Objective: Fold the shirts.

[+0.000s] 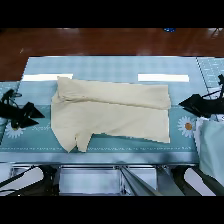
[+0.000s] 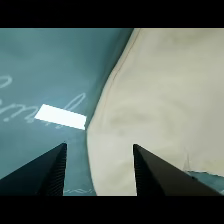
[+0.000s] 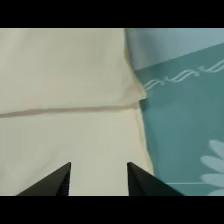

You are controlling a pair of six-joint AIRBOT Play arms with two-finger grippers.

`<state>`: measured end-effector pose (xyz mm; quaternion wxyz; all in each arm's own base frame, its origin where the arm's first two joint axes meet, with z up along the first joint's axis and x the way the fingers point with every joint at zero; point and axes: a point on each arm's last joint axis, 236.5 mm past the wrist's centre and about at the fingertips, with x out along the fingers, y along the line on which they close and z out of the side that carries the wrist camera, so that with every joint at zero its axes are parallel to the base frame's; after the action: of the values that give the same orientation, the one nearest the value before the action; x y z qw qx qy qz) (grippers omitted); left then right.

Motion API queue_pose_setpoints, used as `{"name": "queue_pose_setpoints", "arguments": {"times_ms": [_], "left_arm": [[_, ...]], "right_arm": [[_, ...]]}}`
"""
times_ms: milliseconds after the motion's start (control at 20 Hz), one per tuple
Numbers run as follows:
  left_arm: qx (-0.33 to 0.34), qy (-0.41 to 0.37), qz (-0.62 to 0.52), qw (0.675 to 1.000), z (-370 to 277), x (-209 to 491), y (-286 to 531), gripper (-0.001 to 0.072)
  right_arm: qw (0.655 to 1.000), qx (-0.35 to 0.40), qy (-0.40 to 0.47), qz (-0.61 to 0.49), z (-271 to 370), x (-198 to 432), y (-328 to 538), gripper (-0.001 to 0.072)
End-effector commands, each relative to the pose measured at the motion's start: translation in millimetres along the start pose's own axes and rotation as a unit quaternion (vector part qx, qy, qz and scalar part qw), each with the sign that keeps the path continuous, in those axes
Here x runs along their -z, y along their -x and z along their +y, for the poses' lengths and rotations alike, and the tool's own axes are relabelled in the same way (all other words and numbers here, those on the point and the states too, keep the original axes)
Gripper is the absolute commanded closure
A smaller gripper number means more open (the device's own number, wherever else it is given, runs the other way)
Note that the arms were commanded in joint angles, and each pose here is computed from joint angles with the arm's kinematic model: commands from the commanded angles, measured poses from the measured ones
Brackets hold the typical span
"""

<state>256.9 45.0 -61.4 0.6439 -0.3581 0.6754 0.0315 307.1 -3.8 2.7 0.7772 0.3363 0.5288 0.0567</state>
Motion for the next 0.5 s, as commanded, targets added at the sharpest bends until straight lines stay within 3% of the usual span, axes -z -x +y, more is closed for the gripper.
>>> {"name": "queue_pose_setpoints", "arguments": {"times_ms": [0, 450], "left_arm": [[0.044, 0.04, 0.007, 0.998, 14, 46, -30, 0.0205], [0.1, 0.079, -0.019, 0.992, -6, 60, -87, 0.0206]], "right_arm": [[0.996, -0.081, -0.017, -0.025, 24, 35, -13, 0.0298], [0.994, -0.106, -0.034, -0.019, 32, 45, -16, 0.0298]]}}
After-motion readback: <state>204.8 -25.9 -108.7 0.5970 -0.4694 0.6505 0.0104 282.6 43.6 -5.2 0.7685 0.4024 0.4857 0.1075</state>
